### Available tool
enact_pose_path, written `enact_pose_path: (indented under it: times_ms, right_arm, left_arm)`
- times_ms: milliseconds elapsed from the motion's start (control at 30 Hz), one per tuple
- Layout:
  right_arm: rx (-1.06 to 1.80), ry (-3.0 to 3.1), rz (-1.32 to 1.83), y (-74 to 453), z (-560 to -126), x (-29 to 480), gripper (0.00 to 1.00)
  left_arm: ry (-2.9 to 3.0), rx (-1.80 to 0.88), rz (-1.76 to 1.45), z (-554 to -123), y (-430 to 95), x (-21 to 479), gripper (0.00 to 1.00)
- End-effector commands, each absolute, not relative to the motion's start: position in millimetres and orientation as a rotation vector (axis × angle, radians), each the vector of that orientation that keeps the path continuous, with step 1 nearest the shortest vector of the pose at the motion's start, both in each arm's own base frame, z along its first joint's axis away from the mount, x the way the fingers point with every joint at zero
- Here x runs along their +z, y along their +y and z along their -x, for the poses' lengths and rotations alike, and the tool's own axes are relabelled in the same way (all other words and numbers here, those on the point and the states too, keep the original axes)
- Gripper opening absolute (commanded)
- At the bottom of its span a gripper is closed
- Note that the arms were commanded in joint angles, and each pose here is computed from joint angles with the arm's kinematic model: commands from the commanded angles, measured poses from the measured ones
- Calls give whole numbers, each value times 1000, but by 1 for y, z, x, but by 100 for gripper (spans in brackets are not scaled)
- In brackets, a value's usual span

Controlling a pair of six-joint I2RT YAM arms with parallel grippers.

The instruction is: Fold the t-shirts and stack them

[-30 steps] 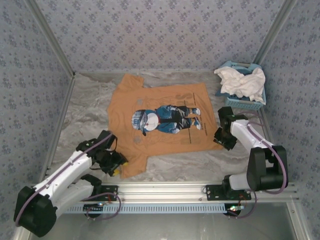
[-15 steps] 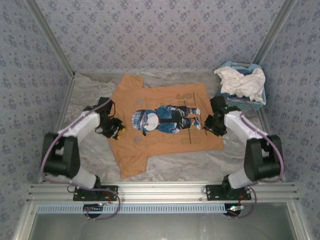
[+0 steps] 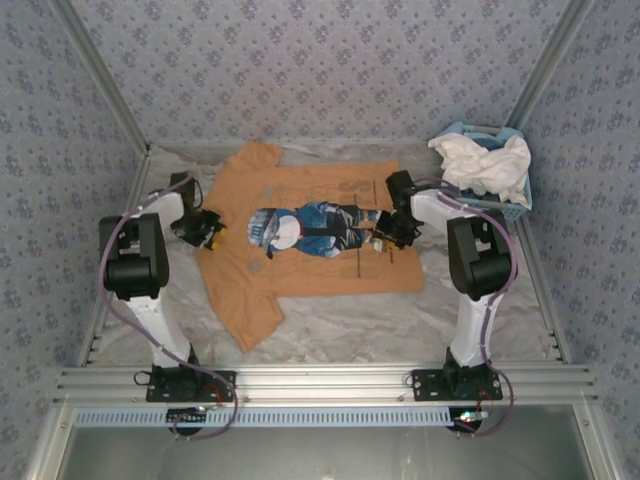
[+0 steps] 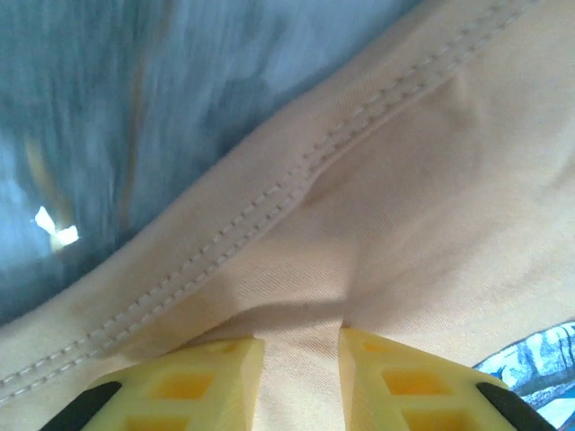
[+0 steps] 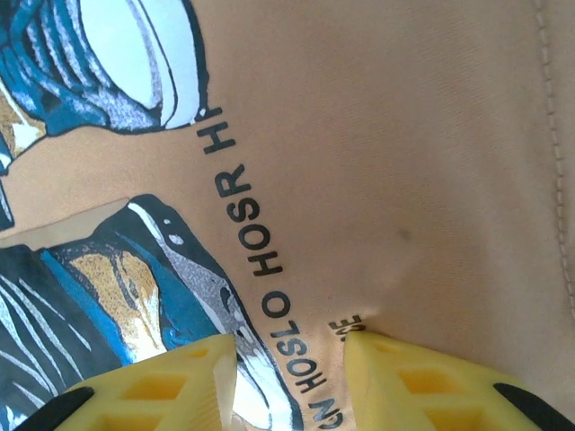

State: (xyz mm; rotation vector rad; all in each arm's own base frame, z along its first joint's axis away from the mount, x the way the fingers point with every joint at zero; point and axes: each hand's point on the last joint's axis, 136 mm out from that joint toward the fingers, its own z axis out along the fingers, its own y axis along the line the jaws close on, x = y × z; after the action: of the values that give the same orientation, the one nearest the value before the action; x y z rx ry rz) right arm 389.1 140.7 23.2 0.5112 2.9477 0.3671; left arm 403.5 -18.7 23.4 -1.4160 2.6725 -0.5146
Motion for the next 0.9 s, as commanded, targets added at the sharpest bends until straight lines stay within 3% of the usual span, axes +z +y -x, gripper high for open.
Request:
enact_pose_path:
  times_ms: [0,100,200,367,567,667,867]
  right_arm:
    - [372,3007,-553,152,-384,14,41]
    - [373,2982,-546,151,-390,26,43]
    - [431,2881,-461,154,-398,61,50]
    - [501,2847,-445,149,-364,99,58]
    - [587,2933,-450,143,-299,98,58]
    - [660,2963,-445,145,-275,96,59]
    - [726,2987,-537,132,-247,81,59]
  left_arm:
    - [2729,-450,1303,-413,-1,12,34]
    - [2721,-456,1211,-422,-1,38,43]
    - [2730,-347,1155,-396,3,72,53]
    - [2920,-199,1149,-275,-23,78,51]
    - [3148,-199,1189,-130,-65,52,49]
    - [3139,-298,1233,-107,-75,40,50]
    - [3102,-398,1290,-120,-89,20,50]
